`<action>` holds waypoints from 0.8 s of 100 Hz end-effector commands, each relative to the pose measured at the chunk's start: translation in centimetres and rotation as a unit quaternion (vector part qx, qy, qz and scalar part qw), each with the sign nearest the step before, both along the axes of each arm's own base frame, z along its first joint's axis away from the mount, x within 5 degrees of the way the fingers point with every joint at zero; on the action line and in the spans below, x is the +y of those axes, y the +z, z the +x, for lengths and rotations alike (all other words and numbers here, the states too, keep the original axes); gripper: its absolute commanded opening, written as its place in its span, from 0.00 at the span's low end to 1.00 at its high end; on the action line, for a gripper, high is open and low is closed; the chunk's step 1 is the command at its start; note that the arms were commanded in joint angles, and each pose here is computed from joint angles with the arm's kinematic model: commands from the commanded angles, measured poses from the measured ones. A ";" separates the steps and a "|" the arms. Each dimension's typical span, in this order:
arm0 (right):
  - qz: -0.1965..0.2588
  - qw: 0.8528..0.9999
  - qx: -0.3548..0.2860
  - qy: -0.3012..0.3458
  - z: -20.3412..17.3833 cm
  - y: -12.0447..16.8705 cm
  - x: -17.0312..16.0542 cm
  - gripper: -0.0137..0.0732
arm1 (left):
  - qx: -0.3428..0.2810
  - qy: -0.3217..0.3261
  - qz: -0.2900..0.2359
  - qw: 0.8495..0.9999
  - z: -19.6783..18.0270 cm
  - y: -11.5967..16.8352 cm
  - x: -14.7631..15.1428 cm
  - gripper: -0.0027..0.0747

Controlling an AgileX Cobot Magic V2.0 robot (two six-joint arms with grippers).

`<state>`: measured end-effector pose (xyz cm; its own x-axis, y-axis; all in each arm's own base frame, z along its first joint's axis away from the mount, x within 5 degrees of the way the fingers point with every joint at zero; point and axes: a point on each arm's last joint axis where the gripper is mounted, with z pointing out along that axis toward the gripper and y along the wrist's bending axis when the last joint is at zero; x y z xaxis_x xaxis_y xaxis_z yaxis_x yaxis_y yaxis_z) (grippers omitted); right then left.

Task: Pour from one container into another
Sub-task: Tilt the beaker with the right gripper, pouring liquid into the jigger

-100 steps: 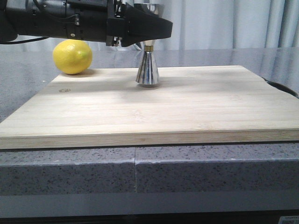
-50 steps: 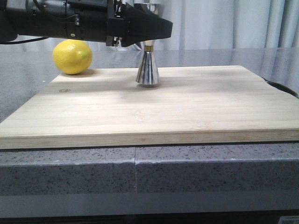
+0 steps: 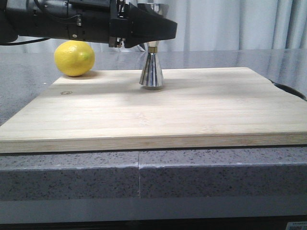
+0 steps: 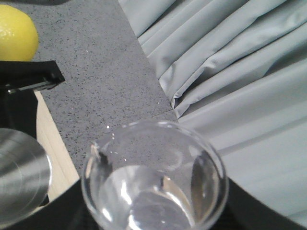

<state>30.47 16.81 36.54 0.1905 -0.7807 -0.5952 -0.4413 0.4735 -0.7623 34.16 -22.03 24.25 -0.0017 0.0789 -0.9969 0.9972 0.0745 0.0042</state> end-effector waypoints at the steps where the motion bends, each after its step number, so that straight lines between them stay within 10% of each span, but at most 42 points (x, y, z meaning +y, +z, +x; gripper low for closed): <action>1: 0.009 0.998 -0.063 0.028 -0.8 2.9 0.1 0.48 | -0.025 -0.028 -0.081 0.996 -1.0 4.0 -0.2 0.30; 80: -0.057 0.992 -0.100 0.060 -0.2 2.1 0.8 0.48 | -0.025 -0.028 -0.081 0.996 -1.0 4.0 -0.2 0.30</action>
<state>31.16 17.53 35.76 0.2932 -0.8359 -0.4641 -0.4032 0.3320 -0.8528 34.16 -22.03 24.25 -0.0017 0.0789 -0.9969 0.9972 0.0745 0.0042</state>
